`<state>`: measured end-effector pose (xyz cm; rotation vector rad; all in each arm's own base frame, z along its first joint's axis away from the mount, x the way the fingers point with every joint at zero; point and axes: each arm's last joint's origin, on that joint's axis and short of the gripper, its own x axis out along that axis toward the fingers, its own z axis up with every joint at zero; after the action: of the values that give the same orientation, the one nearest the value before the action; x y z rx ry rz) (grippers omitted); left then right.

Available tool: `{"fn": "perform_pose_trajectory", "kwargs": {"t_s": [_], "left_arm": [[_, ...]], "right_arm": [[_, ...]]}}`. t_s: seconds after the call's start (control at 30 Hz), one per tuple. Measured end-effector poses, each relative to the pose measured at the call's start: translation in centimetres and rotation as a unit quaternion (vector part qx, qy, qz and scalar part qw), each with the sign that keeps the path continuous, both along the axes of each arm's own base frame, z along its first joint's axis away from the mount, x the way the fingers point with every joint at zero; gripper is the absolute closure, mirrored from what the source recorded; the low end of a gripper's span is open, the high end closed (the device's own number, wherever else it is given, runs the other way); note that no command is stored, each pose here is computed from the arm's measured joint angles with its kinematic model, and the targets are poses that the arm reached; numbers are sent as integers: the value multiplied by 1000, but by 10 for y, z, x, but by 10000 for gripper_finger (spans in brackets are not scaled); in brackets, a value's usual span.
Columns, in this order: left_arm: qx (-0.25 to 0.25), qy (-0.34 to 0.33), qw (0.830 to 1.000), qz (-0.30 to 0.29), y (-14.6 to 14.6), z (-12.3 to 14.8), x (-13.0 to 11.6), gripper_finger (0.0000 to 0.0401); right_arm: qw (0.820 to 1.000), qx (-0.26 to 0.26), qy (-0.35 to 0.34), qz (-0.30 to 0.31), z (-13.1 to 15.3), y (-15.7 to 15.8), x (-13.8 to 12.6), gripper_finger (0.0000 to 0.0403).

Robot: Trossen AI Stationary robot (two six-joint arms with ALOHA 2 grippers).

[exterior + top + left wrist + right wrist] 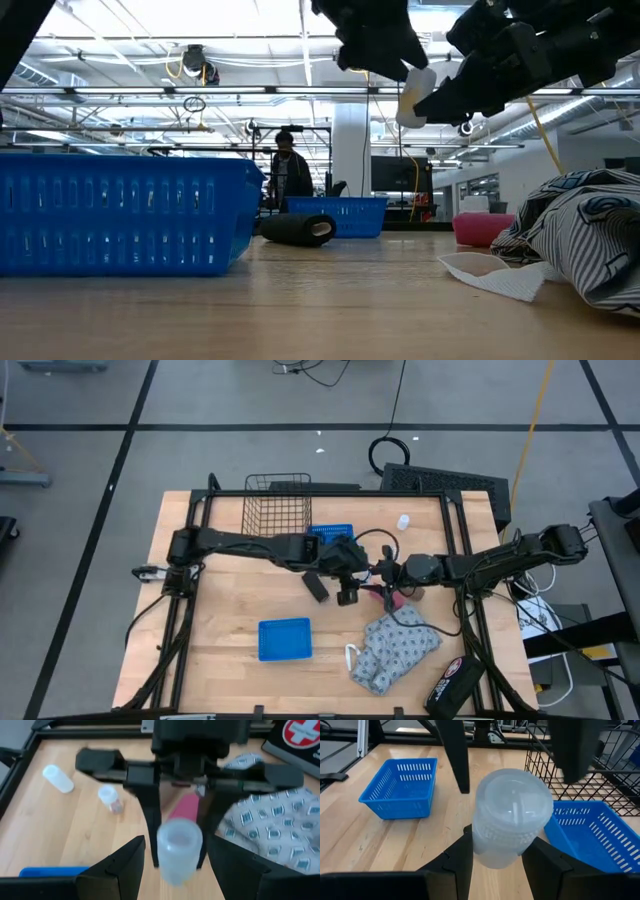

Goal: Pick & Place Medicine items
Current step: Put the middle white medicine bottle into the bottom blue basket

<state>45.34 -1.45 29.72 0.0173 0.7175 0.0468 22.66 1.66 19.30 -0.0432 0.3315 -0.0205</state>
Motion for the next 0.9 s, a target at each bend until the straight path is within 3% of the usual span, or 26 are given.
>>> {"fn": "perform_pose_trajectory", "kwargs": {"t_s": [0.57, 0.9], "left_arm": [[-47, -4, 999, -2, 0, -14, 11, 178], [-43, 1, 999, -3, 0, -18, 12, 179]], "right_arm": [[1000, -1, 4, 1, -1, 0, 0, 266], [1000, -1, 7, 1, -1, 0, 0, 266]]}}
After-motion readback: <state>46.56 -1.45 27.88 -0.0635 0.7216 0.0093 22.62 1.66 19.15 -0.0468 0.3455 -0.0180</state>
